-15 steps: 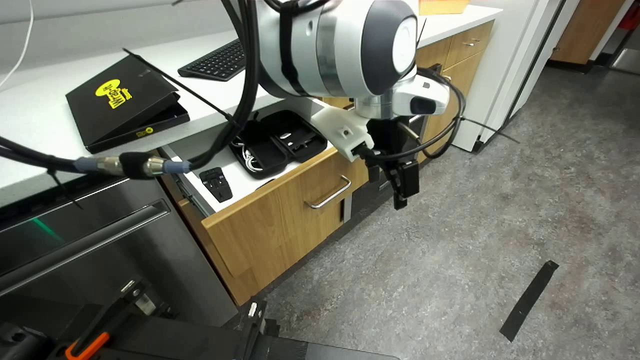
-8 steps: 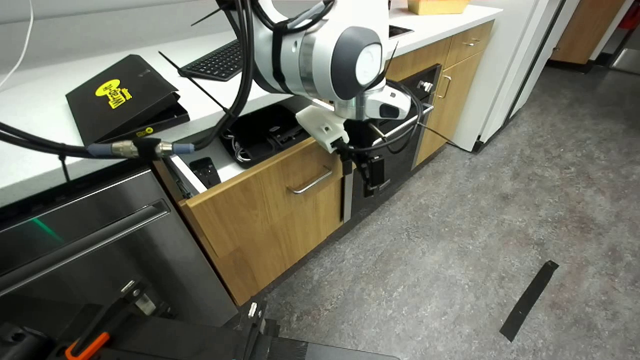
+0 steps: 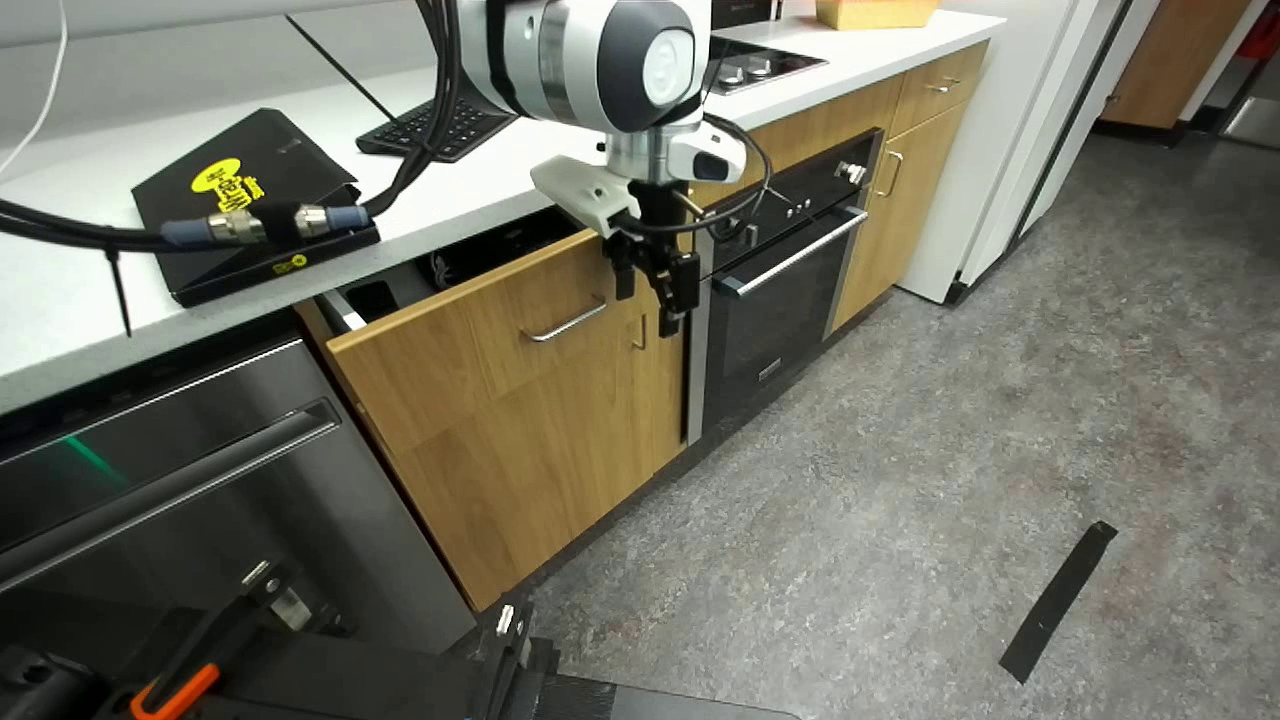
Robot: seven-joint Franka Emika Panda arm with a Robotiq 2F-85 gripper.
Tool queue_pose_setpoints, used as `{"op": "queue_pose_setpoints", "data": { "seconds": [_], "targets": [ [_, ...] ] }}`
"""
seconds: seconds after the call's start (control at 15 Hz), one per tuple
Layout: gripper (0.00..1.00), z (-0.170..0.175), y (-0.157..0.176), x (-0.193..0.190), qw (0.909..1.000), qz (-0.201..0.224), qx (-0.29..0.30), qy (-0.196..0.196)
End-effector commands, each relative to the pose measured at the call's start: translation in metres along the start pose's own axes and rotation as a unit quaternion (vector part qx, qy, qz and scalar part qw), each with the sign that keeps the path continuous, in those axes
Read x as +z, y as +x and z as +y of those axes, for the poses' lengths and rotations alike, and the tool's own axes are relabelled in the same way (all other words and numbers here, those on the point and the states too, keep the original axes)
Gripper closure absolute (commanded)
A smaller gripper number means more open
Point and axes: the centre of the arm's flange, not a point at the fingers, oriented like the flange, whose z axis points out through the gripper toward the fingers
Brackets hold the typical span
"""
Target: Close the drawer
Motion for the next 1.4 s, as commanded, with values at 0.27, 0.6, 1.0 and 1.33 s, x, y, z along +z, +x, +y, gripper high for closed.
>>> {"op": "queue_pose_setpoints", "data": {
  "seconds": [0.27, 0.6, 1.0, 1.33],
  "targets": [
    [0.00, -0.016, 0.005, 0.009, 0.9998, -0.011, -0.001, 0.018],
    [0.00, -0.060, 0.004, 0.028, 0.9972, -0.041, -0.007, 0.061],
    [0.00, -0.111, -0.009, 0.030, 0.9938, -0.042, -0.042, 0.094],
    [0.00, -0.081, -0.010, 0.034, 0.9962, -0.036, -0.035, 0.071]
  ]
}}
